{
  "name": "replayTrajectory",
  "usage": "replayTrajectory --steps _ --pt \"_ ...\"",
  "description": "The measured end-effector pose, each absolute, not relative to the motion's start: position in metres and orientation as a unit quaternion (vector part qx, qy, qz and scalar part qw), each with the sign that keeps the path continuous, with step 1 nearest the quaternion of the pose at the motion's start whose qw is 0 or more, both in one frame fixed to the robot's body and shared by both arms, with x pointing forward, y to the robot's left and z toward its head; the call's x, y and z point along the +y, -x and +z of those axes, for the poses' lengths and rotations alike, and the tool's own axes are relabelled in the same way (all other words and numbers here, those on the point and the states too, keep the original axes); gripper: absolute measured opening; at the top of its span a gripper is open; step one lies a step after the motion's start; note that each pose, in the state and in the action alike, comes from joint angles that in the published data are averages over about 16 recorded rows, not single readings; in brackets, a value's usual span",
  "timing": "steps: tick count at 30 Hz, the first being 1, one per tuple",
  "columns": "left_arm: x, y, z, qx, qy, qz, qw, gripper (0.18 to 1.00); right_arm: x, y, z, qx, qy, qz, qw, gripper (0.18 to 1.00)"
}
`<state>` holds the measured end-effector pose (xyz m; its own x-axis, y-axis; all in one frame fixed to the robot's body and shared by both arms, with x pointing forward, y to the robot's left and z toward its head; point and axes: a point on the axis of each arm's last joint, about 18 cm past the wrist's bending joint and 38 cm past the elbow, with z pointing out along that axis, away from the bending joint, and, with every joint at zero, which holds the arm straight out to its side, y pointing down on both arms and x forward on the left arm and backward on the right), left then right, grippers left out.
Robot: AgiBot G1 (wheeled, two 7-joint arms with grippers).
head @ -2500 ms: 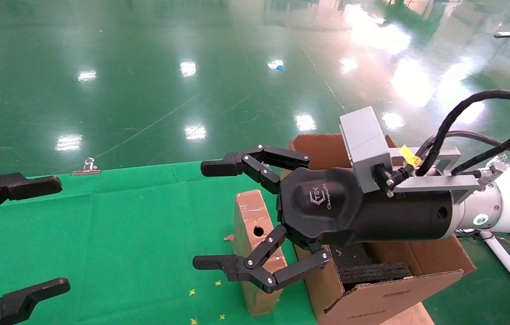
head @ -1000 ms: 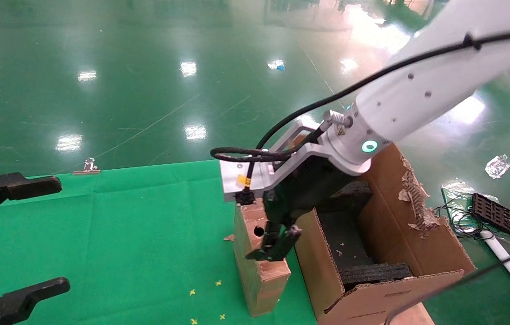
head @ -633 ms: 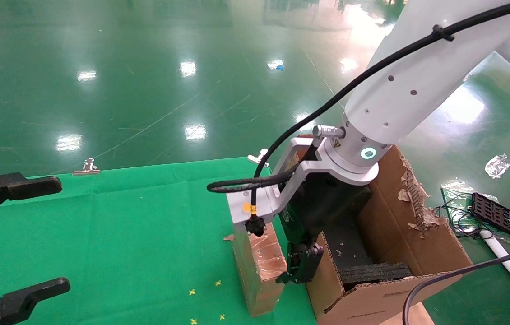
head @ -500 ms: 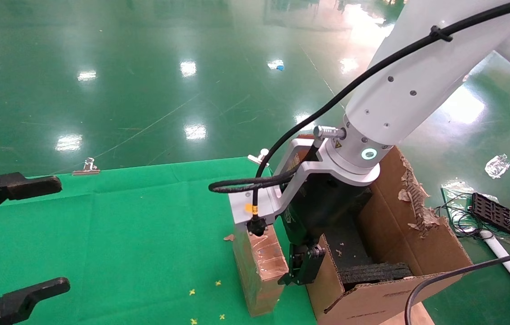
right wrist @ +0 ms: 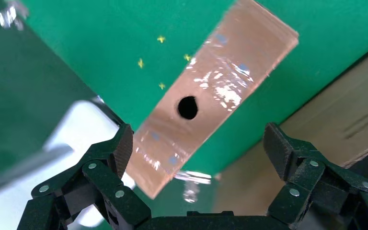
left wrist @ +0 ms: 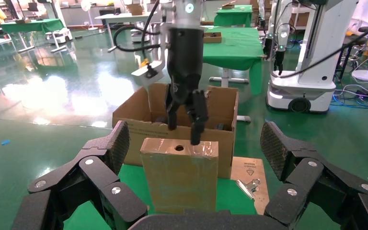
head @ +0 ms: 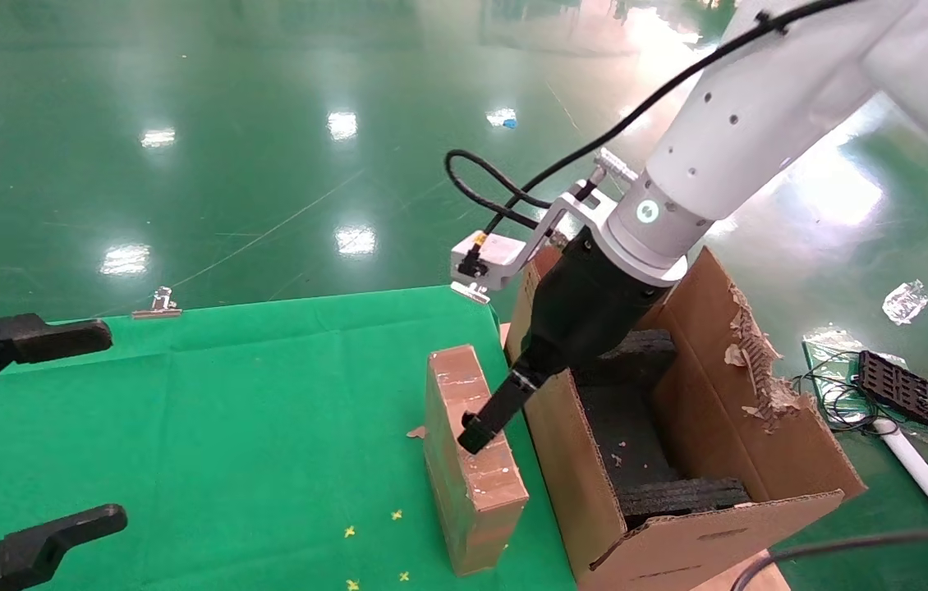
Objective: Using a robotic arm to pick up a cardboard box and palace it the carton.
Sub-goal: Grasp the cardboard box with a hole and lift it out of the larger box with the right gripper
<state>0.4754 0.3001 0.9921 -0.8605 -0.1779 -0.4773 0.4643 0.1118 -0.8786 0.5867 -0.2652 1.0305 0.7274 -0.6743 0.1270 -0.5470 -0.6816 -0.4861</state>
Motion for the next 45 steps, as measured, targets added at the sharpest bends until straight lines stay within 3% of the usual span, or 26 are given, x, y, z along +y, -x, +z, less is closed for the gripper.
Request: replayTrajectory --steps 10,31,37,45 --pt "0.300 -0.475 0.992 0.705 -0.102 -0.659 0.244 1.001 -0.263 -0.607 1.017 0.403 0.877 -0.120 0.234 1.000" --pt "0.300 -0.475 0.992 0.705 -0.102 -0.659 0.244 0.996 -0.253 -0.618 0.996 0.404 0.886 -0.116 0.195 0.991" --pt "0.300 -0.475 0.992 0.705 -0.102 -0.659 0.244 0.975 -0.255 -0.616 0.992 0.405 0.888 -0.116 0.186 0.959" --pt "0.300 -0.475 0.992 0.705 -0.102 -0.659 0.244 0.903 -0.259 -0.614 0.989 0.409 0.887 -0.115 0.183 0.849"
